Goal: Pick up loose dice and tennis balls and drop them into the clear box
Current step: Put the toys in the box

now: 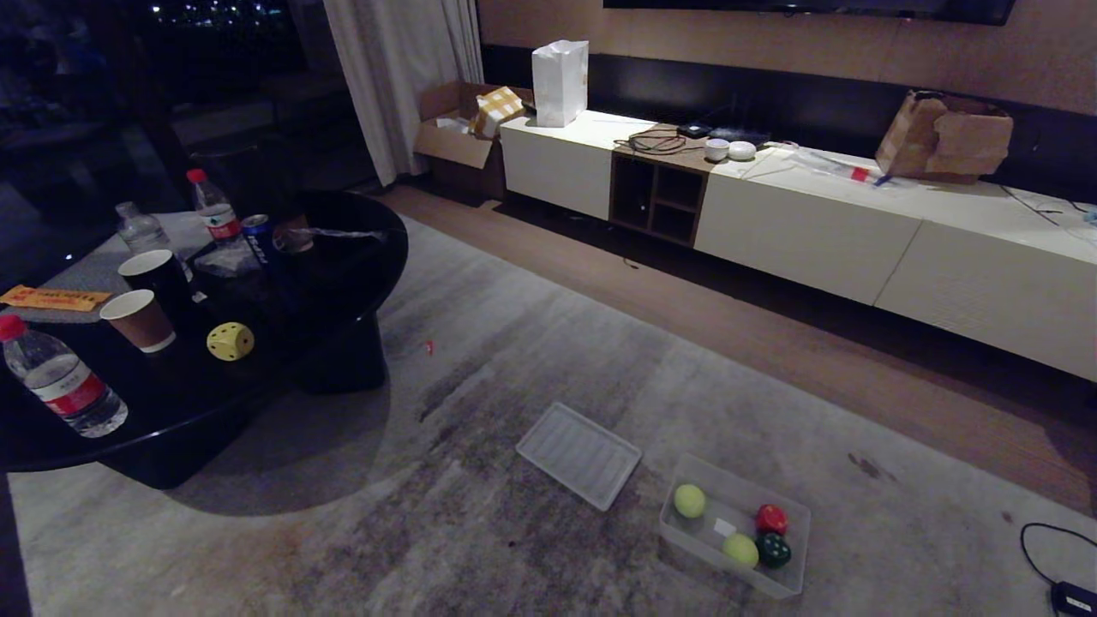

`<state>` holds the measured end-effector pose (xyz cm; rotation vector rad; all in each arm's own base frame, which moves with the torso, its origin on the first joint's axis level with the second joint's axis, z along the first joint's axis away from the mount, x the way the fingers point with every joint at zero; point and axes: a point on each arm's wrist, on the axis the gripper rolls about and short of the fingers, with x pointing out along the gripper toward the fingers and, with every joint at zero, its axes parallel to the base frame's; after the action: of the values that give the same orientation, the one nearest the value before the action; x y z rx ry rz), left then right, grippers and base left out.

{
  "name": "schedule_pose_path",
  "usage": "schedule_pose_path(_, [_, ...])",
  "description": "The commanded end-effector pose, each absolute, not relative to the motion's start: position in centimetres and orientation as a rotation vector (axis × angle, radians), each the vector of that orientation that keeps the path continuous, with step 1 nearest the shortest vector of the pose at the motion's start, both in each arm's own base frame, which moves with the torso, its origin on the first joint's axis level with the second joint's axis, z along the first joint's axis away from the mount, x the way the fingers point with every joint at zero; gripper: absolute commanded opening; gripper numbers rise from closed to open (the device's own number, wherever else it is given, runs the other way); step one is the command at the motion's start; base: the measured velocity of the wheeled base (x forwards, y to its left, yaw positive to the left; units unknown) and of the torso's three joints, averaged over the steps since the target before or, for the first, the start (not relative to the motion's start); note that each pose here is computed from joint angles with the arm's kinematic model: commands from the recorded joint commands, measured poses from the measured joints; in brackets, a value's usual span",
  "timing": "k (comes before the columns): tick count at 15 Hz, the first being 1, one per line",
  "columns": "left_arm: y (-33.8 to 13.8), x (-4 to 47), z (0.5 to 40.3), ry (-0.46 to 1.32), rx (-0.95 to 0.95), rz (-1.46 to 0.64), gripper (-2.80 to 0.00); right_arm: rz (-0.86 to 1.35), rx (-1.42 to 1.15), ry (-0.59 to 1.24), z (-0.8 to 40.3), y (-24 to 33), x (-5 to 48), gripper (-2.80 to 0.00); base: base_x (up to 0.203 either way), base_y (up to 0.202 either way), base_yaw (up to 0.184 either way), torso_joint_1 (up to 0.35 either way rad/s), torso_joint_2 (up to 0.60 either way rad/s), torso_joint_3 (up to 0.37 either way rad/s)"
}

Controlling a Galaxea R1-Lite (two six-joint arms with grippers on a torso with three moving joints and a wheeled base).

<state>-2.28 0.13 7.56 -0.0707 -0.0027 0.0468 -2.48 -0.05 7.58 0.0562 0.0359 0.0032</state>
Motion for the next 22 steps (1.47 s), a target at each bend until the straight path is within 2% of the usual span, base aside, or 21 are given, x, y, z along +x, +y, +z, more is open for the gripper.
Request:
schedule_pose_path(1, [0.13, -2.26, 7.52, 0.000, -0.072, 0.048, -2.80, 0.004, 0.056, 0.037, 7.59, -0.05, -2.48, -2.80, 0.000, 0.000, 0.000, 0.002, 0.00, -0.190])
schedule_pose_path(22, [0.13, -2.26, 7.52, 0.000, -0.074, 0.048, -2.80, 0.004, 0.056, 0.038, 7.58, -0.05, -2.48, -2.80, 0.000, 0.000, 0.000, 0.001, 0.00, -0.198])
